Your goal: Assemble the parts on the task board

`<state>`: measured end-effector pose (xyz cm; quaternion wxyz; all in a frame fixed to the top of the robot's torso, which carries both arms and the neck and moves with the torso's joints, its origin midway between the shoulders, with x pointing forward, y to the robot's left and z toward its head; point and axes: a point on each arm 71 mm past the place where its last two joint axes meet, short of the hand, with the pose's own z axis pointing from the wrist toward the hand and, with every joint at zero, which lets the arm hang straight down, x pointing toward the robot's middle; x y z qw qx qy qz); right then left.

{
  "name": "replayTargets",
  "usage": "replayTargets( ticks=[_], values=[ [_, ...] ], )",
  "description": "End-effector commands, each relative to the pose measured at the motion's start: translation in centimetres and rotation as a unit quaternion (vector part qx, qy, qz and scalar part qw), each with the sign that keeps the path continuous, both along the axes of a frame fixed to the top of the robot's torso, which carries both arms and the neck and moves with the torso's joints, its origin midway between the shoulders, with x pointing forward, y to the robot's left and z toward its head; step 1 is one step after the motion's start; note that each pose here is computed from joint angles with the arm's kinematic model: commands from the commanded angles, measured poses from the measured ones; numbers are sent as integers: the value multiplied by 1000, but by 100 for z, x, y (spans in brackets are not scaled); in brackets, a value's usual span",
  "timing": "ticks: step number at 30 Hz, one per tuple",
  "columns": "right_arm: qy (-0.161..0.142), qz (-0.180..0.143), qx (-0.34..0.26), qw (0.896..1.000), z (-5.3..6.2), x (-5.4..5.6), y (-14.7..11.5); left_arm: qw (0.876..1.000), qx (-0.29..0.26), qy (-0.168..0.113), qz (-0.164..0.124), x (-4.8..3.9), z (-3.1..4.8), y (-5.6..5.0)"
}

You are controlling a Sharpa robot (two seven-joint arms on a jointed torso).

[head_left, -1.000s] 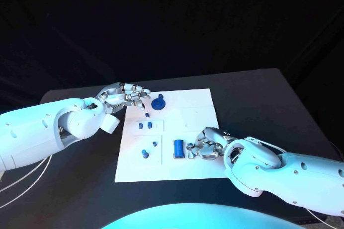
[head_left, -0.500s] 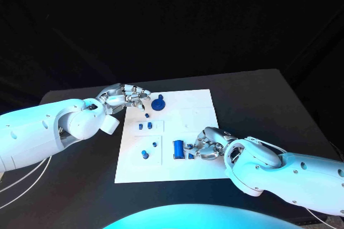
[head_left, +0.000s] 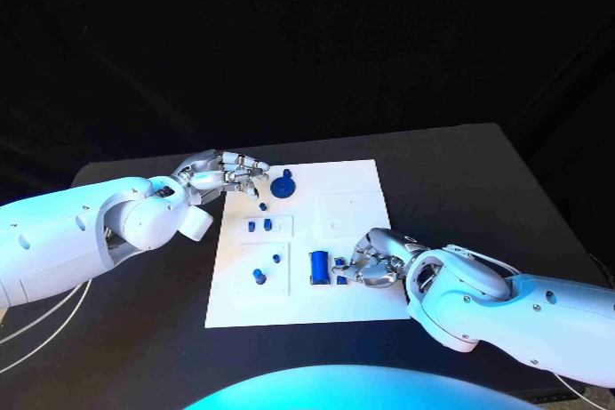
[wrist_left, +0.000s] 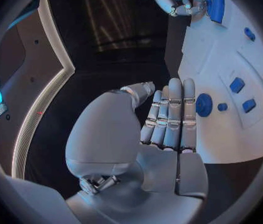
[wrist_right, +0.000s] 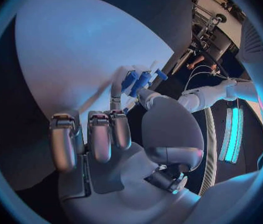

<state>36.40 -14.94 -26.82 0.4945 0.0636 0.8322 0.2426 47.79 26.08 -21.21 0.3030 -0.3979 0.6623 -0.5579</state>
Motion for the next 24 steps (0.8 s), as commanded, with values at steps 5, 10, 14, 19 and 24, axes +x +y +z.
replayTargets(
  ticks=[5,10,14,19,24],
  values=[
    [38,40,25,998,-13,-68,1,1000,-2,0,-9,-11,4,-17],
    [46,38,29,998,-21,-72,-33,1000,-1,1,-8,-11,3,-18],
    [48,38,30,998,-21,-74,-42,1000,-2,0,-8,-12,3,-21],
    [46,37,27,998,-24,-69,-47,1000,-2,0,-9,-13,4,-23],
    [41,34,22,998,-33,-48,-46,1000,-2,-1,-7,-11,4,-18]
  ],
)
